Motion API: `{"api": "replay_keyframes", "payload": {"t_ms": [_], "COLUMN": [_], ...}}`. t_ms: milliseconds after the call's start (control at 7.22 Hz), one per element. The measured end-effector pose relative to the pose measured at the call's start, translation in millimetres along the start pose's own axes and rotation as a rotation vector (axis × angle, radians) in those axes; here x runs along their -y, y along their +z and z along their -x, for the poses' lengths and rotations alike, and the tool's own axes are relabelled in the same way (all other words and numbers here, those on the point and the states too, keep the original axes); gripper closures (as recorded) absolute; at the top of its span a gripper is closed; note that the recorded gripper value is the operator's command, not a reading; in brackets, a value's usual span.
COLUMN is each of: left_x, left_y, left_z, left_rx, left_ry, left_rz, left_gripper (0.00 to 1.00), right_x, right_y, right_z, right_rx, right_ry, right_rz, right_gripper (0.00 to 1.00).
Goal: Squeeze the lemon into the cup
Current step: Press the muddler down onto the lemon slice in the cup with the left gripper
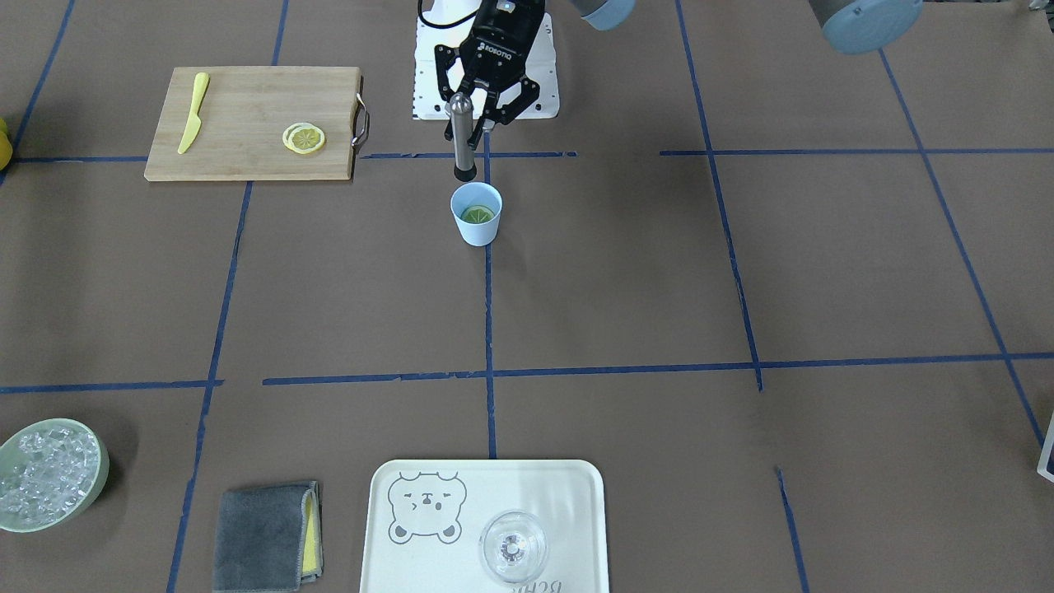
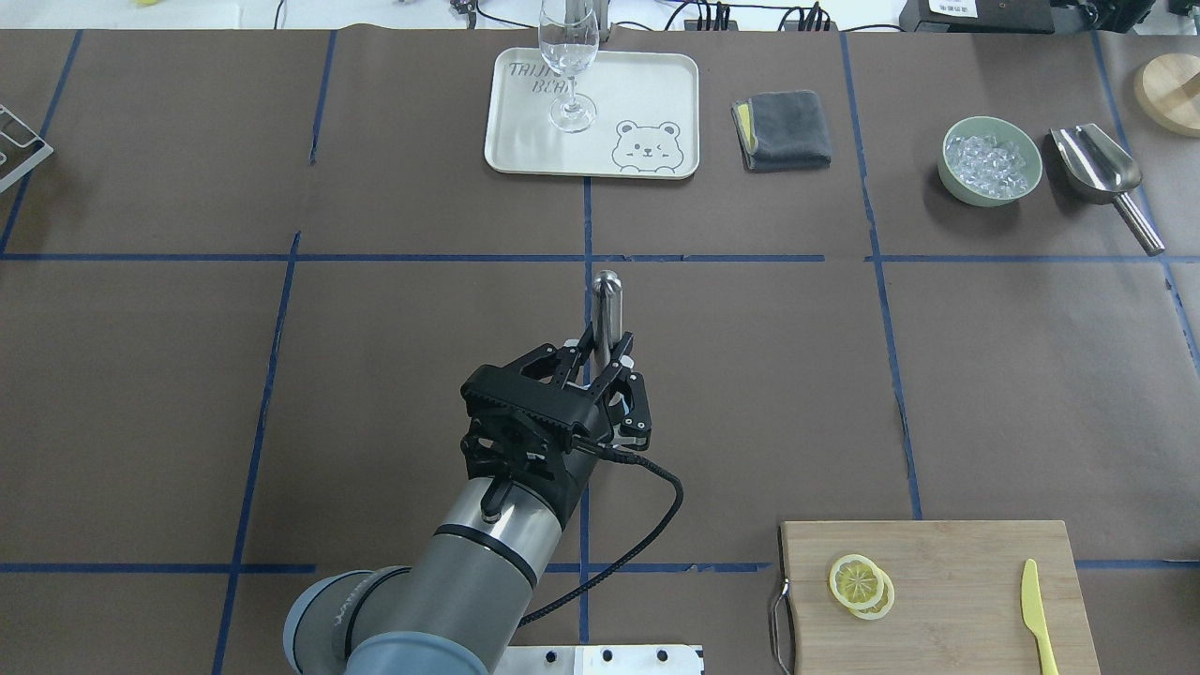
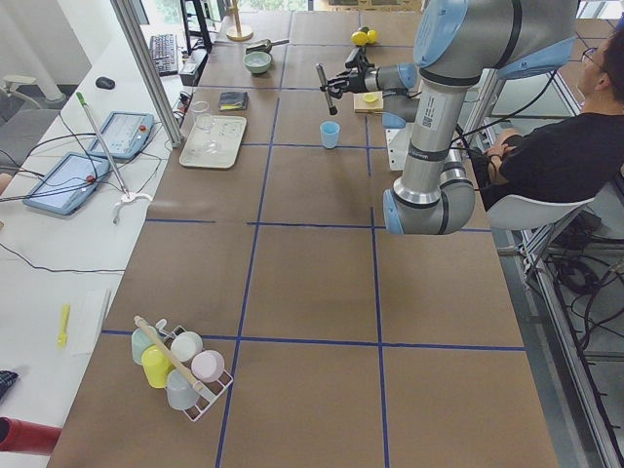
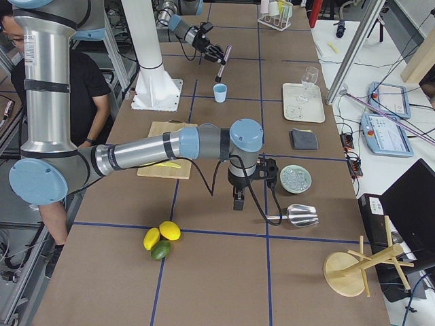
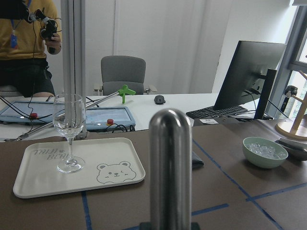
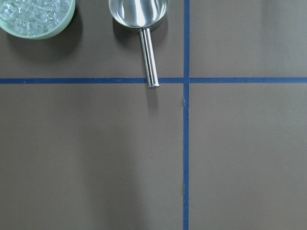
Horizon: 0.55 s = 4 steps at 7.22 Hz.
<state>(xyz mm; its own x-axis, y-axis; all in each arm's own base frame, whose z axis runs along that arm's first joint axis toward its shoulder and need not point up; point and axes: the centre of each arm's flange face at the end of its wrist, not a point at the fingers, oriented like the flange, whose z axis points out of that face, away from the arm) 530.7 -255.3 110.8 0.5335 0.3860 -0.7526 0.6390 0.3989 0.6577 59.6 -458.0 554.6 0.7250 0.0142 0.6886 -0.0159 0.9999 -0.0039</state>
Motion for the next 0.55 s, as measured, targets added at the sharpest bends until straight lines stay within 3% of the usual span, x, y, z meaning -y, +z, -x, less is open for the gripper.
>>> {"api": "replay_keyframes", "payload": {"t_ms": [277,554], "left_x": [4,3], "left_y": [5,14], "left_z": [10,28], "left_rx": [-0.044,-0.045], "left_ry": [-0.023,-0.017], "left_rz": [0.014,0.017], "left_gripper": [1.0,1.0], "right_x": [1,2], "right_y": [-1,-2], "right_z": [1,2], "right_rx": [0.001,0.001], "right_ry": [0.0,-0.001], "right_rz": [-0.002,-0.004], "right_gripper": [0.0,0.0]}}
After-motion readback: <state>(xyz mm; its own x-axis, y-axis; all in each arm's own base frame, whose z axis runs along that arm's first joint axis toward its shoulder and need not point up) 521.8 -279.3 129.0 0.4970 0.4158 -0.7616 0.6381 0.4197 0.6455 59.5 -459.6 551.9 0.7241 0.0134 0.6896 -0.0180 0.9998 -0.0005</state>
